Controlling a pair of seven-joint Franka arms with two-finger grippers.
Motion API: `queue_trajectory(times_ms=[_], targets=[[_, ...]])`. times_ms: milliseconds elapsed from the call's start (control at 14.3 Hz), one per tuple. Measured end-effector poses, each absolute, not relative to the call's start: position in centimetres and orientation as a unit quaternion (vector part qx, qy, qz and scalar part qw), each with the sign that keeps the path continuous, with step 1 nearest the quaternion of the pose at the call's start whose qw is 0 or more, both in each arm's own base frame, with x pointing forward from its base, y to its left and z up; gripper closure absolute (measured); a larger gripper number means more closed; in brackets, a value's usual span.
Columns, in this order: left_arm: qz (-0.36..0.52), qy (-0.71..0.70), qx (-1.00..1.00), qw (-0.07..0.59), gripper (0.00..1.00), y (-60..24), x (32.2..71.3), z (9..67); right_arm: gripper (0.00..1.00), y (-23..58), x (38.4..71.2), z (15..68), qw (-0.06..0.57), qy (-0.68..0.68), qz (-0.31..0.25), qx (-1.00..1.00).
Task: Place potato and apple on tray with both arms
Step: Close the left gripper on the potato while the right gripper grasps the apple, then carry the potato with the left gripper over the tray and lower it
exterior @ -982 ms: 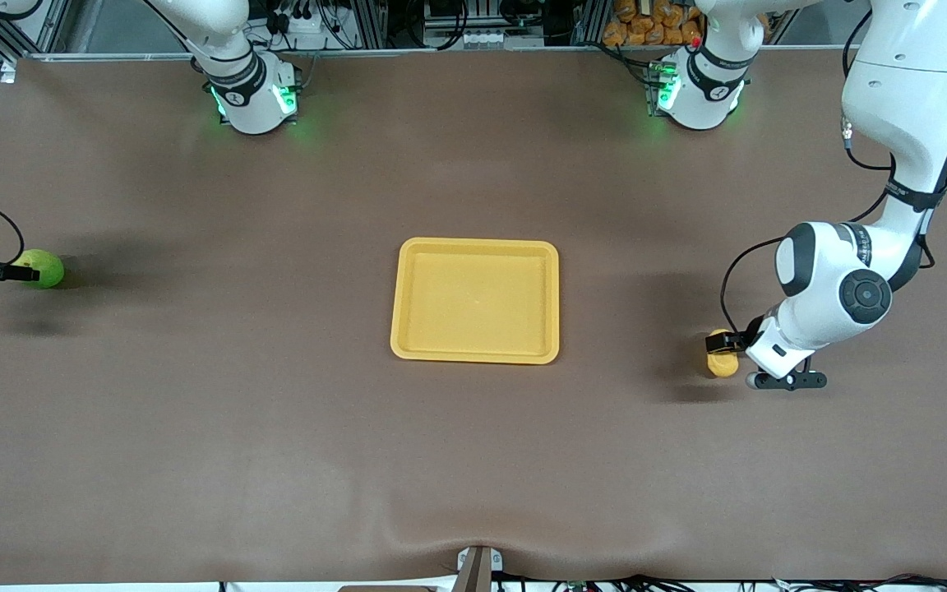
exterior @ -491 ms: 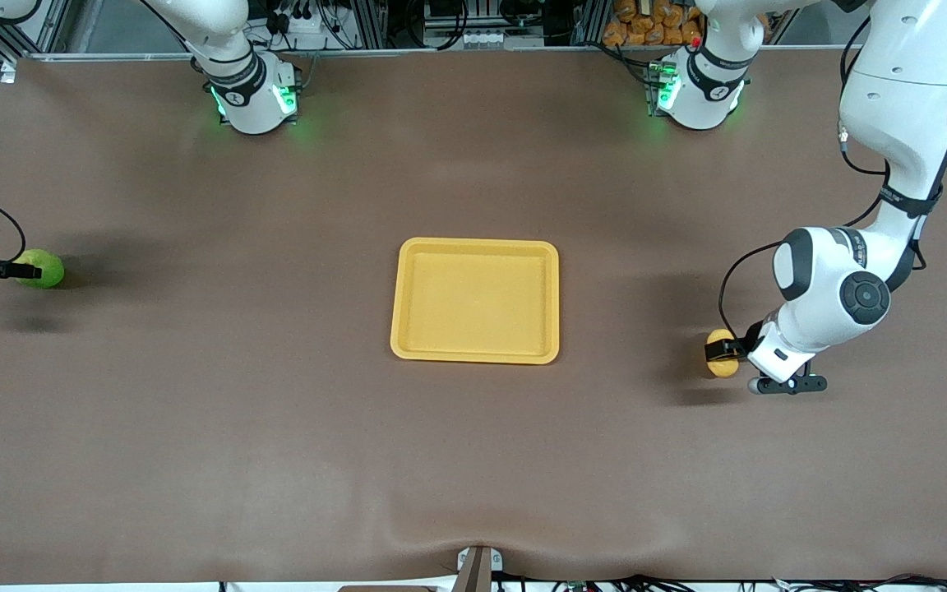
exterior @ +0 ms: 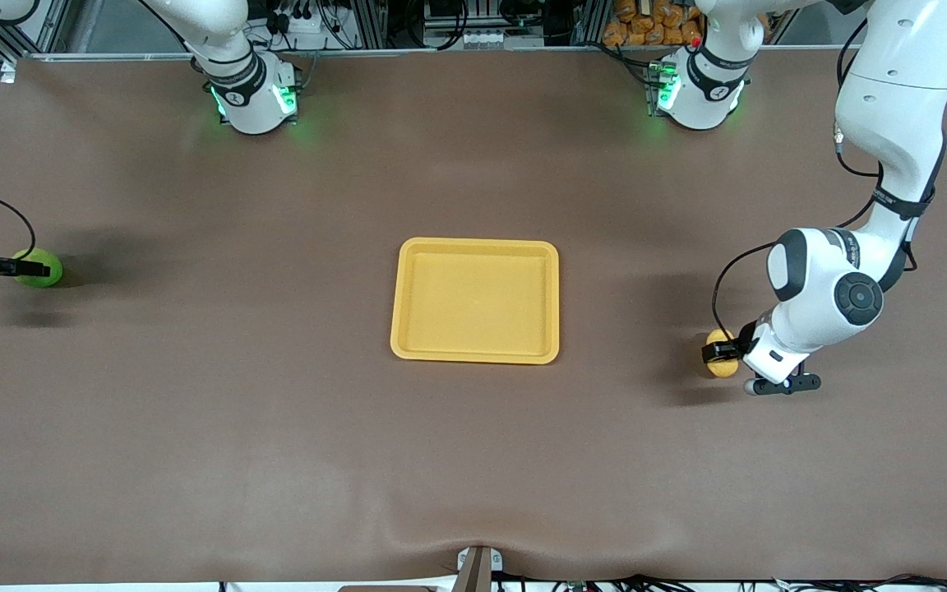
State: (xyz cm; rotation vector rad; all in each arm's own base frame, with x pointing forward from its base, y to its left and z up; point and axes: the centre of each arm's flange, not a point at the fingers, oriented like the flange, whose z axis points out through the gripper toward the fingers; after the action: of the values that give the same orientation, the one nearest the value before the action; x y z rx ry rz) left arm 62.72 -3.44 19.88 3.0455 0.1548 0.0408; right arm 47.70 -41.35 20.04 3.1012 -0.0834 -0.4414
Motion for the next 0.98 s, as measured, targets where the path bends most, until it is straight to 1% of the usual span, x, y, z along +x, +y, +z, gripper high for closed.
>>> queue_trajectory(times_ms=[210, 351, 491, 701, 841, 982], targets=[[0.014, 0.05, 0.998, 0.045, 0.42, -3.5, 62.9, 20.9, 0.0, -41.5, 47.3, 19.7, 0.003, -0.026, -0.141, 0.99], [0.012, 0.047, 0.998, 0.041, 0.42, -3.7, 62.9, 23.1, 0.0, -41.9, 47.0, 19.7, 0.002, -0.027, -0.141, 0.99], [0.018, 0.034, 0.999, 0.037, 0.43, -5.1, 62.5, 26.8, 0.14, -42.1, 46.9, 19.9, 0.0, -0.014, -0.14, 0.99], [0.024, 0.037, 0.999, 0.03, 0.43, -10.2, 60.3, 31.7, 0.14, -42.1, 46.9, 19.9, -0.007, 0.031, -0.14, 0.99], [0.011, 0.047, 0.999, 0.016, 0.43, -15.0, 58.2, 32.8, 0.14, -41.8, 47.2, 20.2, -0.018, 0.042, -0.151, 0.988], [0.01, 0.071, 0.997, 0.005, 0.43, -20.3, 56.3, 32.8, 0.14, -41.1, 48.7, 22.1, -0.032, 0.05, -0.17, 0.984]])
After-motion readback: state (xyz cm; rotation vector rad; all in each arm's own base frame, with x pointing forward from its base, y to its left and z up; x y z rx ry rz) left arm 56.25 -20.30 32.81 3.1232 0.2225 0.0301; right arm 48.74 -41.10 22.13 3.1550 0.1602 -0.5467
